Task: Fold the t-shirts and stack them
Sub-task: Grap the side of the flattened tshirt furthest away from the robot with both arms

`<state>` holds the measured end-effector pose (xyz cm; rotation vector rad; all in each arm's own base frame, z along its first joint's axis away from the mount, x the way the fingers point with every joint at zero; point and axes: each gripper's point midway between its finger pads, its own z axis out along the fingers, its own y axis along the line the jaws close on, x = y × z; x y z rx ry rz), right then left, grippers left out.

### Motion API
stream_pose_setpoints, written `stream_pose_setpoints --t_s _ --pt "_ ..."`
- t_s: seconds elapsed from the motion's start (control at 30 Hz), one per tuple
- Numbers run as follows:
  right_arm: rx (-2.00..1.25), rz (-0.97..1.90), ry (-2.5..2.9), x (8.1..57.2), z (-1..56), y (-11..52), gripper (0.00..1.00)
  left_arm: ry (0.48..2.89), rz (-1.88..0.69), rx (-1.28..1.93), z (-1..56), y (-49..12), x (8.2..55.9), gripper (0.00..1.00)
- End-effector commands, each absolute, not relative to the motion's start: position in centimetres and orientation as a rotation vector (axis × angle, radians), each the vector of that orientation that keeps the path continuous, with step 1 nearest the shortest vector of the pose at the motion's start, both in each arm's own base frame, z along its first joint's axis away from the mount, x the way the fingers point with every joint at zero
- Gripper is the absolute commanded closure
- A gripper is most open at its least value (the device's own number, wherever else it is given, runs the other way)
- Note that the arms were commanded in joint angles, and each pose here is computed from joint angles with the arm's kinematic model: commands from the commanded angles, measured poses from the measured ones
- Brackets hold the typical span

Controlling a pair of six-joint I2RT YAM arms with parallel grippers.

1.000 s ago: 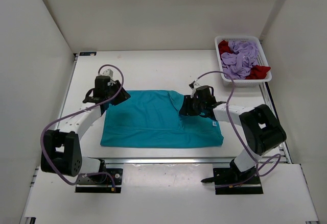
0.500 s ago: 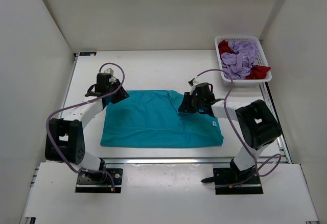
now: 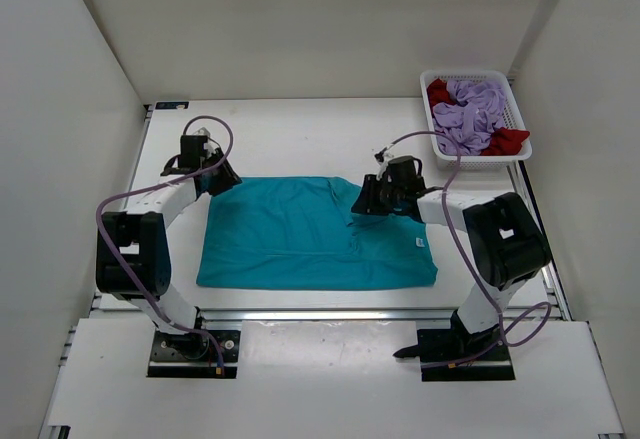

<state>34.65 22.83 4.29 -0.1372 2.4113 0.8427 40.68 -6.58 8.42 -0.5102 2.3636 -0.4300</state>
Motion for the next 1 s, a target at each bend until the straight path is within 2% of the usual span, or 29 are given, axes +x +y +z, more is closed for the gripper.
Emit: stream_pose_setpoints --t_s 0.0,0.47,0.5,0.63,0.73,0.97 --pt "-0.193 0.885 2.369 34.6 5.5 23.9 0.69 2.322 -0.439 -0.485 10.3 -6.4 41.3 0.56" --pt "-0.25 0.881 2.415 33.7 3.8 25.5 0.63 2.3 -0.424 -0.506 10.8 -5.6 41.6 0.56" --pt "-0.255 0.885 2.423 33.4 3.5 25.5 0.65 2.304 -0.417 -0.507 10.6 -5.8 41.4 0.55" --pt "-0.264 0.894 2.426 33.5 3.6 25.8 0.89 2.284 -0.416 -0.509 11.2 -5.5 41.6 0.55" --pt "-0.251 0.894 2.422 33.7 4.0 25.7 0.99 2.277 -0.418 -0.517 11.5 -5.2 41.9 0.55" --pt "-0.182 0.834 2.375 36.6 6.5 23.0 1.0 2.297 -0.379 -0.53 10.8 -4.5 42.9 0.56"
